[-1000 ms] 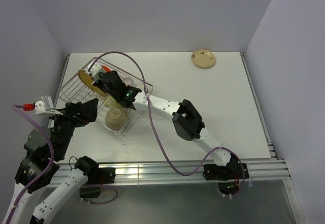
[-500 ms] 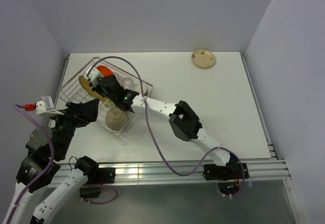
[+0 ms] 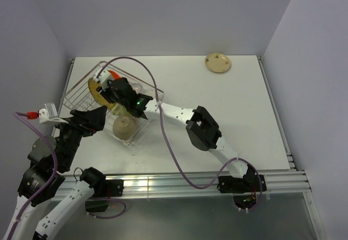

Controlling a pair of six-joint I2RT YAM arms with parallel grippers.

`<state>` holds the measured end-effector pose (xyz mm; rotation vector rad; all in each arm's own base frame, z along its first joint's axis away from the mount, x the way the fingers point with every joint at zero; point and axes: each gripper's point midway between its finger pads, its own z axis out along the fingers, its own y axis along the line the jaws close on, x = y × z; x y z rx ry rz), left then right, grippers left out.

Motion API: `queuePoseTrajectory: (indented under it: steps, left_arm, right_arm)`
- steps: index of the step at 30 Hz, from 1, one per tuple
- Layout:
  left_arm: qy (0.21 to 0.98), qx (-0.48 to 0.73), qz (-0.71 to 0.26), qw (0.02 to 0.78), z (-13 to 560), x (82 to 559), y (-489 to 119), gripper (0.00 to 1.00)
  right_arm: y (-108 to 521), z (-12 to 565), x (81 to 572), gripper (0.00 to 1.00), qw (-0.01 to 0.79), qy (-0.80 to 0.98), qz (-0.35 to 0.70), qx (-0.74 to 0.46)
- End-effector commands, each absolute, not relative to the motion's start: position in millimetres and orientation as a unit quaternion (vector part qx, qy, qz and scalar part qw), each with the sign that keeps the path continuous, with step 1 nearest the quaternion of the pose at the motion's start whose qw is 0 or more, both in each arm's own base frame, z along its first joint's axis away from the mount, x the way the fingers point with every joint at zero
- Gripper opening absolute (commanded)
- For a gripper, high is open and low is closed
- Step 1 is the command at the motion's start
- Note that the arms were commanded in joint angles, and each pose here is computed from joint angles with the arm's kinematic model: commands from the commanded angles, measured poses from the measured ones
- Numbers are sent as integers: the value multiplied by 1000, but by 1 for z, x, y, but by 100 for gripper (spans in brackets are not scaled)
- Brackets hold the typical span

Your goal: Load the mixed dishes into the dish rack

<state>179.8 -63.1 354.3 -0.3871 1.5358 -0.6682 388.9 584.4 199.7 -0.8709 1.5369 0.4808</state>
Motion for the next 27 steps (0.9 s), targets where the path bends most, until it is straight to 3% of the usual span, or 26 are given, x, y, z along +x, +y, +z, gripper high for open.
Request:
queuePoseTrajectory:
  steps: [1, 2, 8, 9, 14, 17, 20, 27]
  left_arm:
    - [663, -167, -321, 656, 366, 184, -73, 99]
    - [664, -163, -327, 652, 365, 185, -77, 99]
    - [670, -151, -355, 635, 355, 202, -102, 99]
    - [675, -144, -361, 627, 350, 206, -109, 99]
    - [683, -133, -396, 599, 333, 222, -137, 99]
    - [692, -125, -410, 581, 323, 231, -152, 99]
    - [693, -121, -420, 573, 319, 238, -162, 99]
    - [709, -111, -427, 550, 306, 258, -184, 99]
  right_arm:
    - [538, 343, 394, 47, 663, 624, 278, -305]
    - [527, 367, 388, 48, 663, 618, 301, -297]
    - [449, 360, 402, 61, 582, 678, 325, -309]
    - [444, 346, 393, 65, 548, 680, 350, -338]
    - [356, 301, 406, 66, 437, 728, 422, -317]
    - [281, 266, 443, 62, 410, 784, 417, -208]
    - [200, 221, 479, 51, 391, 836, 380, -61]
    - [57, 140, 522, 48, 380, 857, 253, 240]
